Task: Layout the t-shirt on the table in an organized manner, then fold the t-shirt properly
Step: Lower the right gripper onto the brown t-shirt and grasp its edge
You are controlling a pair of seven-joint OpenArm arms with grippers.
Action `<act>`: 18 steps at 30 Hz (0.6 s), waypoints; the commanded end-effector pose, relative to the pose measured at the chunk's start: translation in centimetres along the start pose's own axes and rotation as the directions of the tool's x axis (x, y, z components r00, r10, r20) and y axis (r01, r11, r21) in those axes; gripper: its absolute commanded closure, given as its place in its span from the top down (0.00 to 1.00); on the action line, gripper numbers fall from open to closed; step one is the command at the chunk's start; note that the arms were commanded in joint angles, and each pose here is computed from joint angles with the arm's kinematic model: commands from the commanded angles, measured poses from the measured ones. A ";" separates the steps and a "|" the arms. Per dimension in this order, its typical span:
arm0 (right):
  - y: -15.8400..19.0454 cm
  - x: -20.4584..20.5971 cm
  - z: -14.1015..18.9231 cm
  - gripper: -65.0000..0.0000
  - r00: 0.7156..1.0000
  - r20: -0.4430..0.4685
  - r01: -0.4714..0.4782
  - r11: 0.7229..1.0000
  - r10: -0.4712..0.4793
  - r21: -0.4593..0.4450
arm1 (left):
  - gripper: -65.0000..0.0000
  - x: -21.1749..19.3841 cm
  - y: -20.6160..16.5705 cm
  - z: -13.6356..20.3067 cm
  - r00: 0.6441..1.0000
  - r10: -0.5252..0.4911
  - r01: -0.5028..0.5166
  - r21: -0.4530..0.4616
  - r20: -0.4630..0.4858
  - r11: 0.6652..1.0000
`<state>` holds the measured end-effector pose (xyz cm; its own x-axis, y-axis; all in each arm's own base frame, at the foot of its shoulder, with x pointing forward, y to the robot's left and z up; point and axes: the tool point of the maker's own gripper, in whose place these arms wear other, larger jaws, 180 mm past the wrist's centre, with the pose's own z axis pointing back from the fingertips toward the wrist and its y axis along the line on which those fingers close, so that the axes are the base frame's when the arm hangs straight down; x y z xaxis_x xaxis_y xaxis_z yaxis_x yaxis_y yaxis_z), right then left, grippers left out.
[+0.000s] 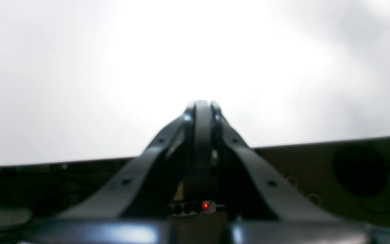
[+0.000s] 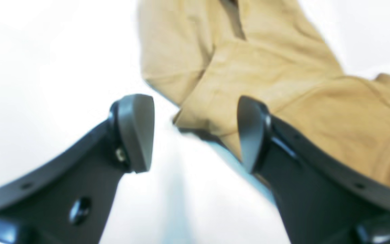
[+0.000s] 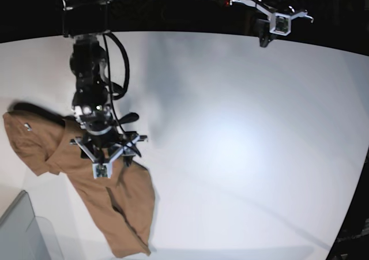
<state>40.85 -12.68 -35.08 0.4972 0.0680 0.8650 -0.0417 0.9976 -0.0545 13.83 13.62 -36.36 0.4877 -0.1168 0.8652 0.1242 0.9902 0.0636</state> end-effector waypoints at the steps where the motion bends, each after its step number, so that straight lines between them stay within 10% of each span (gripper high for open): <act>1: -0.3 1.6 -0.9 0.60 0.999 0.046 -0.002 1.000 0.002 -0.007 | 0.01 1.0 0.1 0.1 0.999 -0.003 0.003 0.005 0.038 1.000; 14: -1.3 -2.2 -4.9 0.59 0.999 0.032 -0.007 1.000 0.008 -0.023 | 0.01 1.4 0.3 -0.2 0.999 -0.005 0.005 0.008 0.053 1.000; 18: -1.3 -2.3 -4.9 0.38 0.999 0.053 -0.007 1.000 0.009 -0.023 | 0.01 1.7 0.3 -0.5 0.998 -0.006 0.005 0.009 0.062 1.000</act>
<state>42.42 -13.96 -41.76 0.5135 0.0737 0.8549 -0.0306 0.9972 -0.0676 15.20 13.72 -35.79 0.4538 -0.1170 0.8834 0.1191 0.9904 0.0700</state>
